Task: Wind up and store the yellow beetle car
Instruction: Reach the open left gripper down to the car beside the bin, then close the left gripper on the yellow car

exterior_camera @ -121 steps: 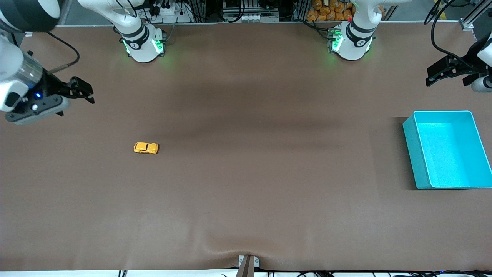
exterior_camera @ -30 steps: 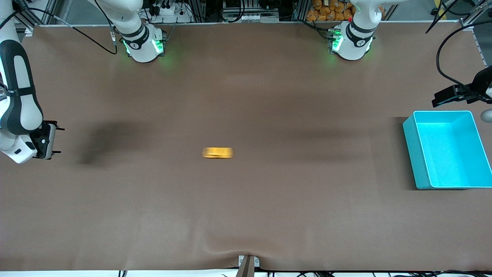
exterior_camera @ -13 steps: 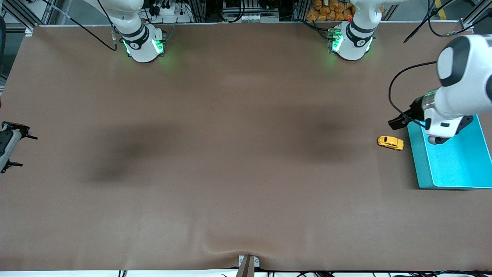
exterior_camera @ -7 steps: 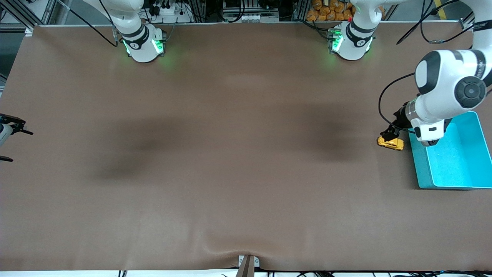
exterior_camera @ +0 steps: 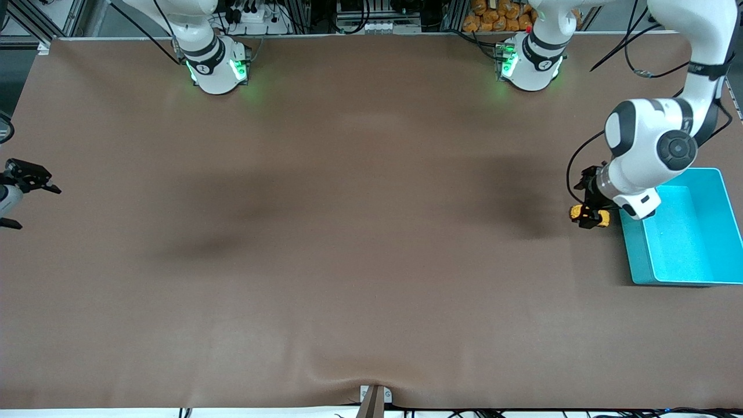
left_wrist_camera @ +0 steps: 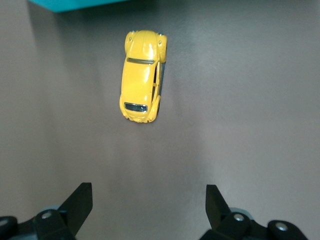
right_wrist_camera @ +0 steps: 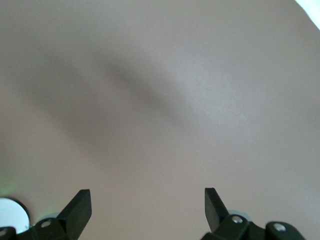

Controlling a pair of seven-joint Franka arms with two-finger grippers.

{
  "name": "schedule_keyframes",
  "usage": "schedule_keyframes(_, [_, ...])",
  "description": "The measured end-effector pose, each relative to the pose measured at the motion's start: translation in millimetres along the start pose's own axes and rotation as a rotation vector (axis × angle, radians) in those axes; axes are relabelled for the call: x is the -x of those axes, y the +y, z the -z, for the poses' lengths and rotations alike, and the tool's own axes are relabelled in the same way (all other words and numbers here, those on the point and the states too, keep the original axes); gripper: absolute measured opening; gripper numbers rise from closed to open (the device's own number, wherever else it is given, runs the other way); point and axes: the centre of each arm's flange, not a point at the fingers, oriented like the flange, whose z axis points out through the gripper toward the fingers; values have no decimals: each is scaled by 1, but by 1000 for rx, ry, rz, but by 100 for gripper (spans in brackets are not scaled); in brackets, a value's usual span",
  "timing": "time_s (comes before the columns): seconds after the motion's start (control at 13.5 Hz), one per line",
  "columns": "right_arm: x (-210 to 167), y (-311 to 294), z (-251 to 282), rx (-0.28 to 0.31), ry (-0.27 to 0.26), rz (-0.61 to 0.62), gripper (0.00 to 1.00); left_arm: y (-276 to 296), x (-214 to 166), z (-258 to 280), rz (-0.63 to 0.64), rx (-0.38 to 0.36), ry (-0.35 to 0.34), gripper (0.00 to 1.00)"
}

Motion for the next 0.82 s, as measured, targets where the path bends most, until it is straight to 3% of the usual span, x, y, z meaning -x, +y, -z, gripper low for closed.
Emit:
schedule_keyframes(0.45, [1,-4,18,14,13,-173,100,-9,-79,-30,131,32,-9,100])
schedule_keyframes(0.82, [8,-20,52,37,59,-449,100,-11,-82,-61,82,-1,17,100])
